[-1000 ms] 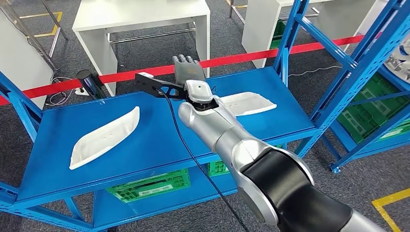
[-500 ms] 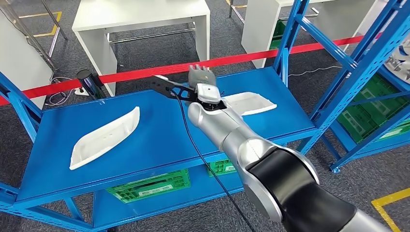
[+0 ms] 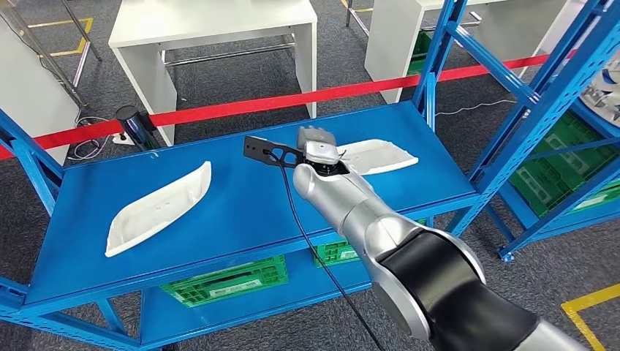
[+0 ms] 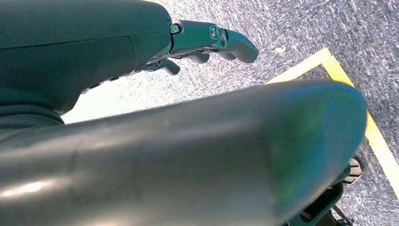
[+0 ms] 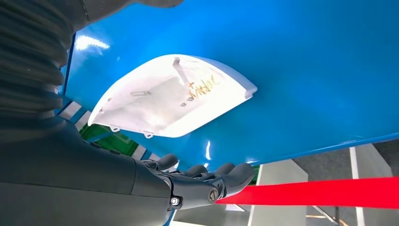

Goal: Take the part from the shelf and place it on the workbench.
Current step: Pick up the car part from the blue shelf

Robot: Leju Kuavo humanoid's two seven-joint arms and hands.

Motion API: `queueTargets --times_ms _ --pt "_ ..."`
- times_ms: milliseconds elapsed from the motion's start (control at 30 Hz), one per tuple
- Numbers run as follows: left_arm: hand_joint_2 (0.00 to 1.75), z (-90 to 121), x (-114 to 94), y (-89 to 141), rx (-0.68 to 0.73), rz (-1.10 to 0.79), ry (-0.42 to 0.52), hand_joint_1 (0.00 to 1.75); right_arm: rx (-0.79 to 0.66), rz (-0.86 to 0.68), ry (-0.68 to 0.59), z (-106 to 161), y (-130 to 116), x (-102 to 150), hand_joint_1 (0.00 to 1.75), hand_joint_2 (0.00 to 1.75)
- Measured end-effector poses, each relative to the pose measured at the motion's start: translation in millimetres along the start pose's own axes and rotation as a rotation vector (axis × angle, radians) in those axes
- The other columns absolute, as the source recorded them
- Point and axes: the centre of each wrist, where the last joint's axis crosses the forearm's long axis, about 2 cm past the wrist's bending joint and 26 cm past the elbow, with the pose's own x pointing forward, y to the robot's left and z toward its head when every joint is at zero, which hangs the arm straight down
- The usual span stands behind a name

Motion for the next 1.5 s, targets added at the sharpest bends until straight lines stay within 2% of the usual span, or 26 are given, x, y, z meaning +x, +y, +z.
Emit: queueTargets --times_ms 833,1500 --pt "0.00 0 3 0 -0.001 -0.009 0.010 0.00 0.104 0.020 0.160 -3 8 -19 0.00 1.75" --pt "0.00 0 3 -1 -0.003 -0.042 0.008 0.00 0.166 0.074 0.249 -5 22 -50 0.00 1.75"
